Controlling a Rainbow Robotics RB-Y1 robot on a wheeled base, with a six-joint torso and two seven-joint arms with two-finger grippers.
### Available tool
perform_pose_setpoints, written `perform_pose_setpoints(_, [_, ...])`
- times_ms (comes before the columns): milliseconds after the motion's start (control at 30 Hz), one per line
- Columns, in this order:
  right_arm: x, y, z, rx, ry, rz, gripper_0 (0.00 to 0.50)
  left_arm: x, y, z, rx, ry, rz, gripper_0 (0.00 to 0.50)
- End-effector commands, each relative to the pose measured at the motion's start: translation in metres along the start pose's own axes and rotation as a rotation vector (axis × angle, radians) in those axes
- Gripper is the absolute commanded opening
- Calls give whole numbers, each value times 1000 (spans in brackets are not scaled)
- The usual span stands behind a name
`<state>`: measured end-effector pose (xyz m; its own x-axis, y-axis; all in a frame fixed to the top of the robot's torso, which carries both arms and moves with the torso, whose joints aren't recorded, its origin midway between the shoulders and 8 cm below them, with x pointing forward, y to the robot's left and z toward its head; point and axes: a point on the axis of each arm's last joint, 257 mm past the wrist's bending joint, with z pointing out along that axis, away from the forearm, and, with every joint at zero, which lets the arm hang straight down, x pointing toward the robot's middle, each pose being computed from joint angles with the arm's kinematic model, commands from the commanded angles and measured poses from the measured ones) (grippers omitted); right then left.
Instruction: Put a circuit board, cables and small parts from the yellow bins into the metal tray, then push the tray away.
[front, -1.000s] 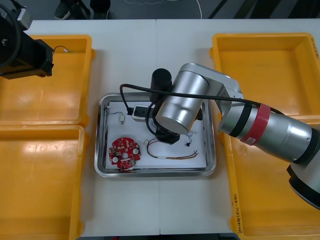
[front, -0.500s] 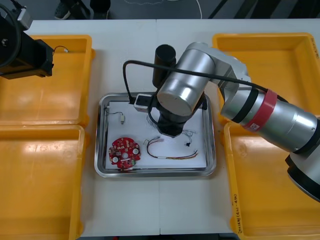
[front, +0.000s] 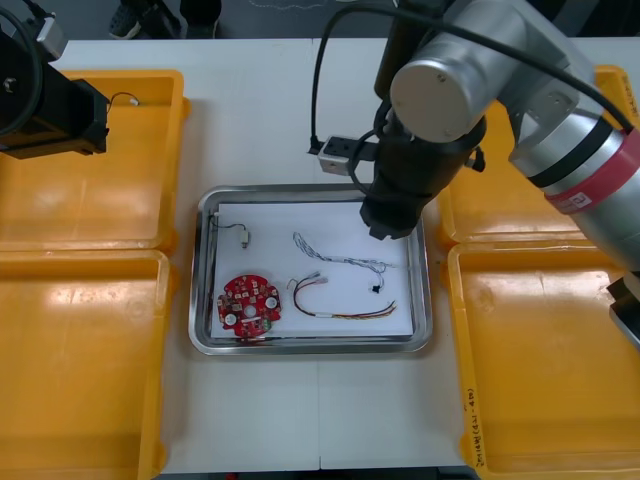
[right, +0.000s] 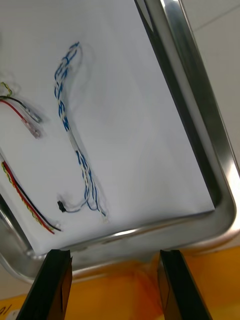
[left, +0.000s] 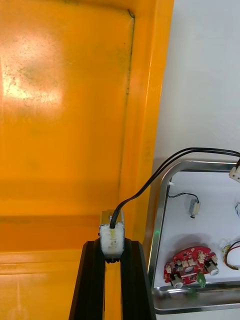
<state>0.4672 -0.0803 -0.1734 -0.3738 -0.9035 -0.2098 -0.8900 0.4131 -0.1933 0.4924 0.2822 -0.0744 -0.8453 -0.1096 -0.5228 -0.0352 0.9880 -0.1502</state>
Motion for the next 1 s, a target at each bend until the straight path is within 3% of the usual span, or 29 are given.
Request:
perform_pose_setpoints(33, [14,-35,-53,58,-30,48,500,-5,6,-14,-22,-29,98,0])
perform_pose_setpoints(133, [34,-39,-67,41,-21,145,500,-3,4,-12,-24,-24,97,0])
perform_pose_setpoints(233, [51,-43,-78,62,-20,222,500,2,-4,-7,-53,-19,107,0])
perform_pose_setpoints(300, [60,-43,-83,68,-29,273,500,5,-9,-4,-54,-9,96,0])
perform_pose_setpoints(467, [85,-42,-88,74,-65,406,500,15,-32,2,-26,4,63,0])
perform_pose_setpoints(633, [117,-41,-92,99,-79,530,500,22,-64,7,38,6,19,0])
perform_pose_setpoints(833, [154,-34,-89,110,-68,658,500,40,-87,19,36,36,18,0])
perform_pose_setpoints(1000, [179,-27,-85,102,-78,793,500,54,-109,26,56,64,-2,0])
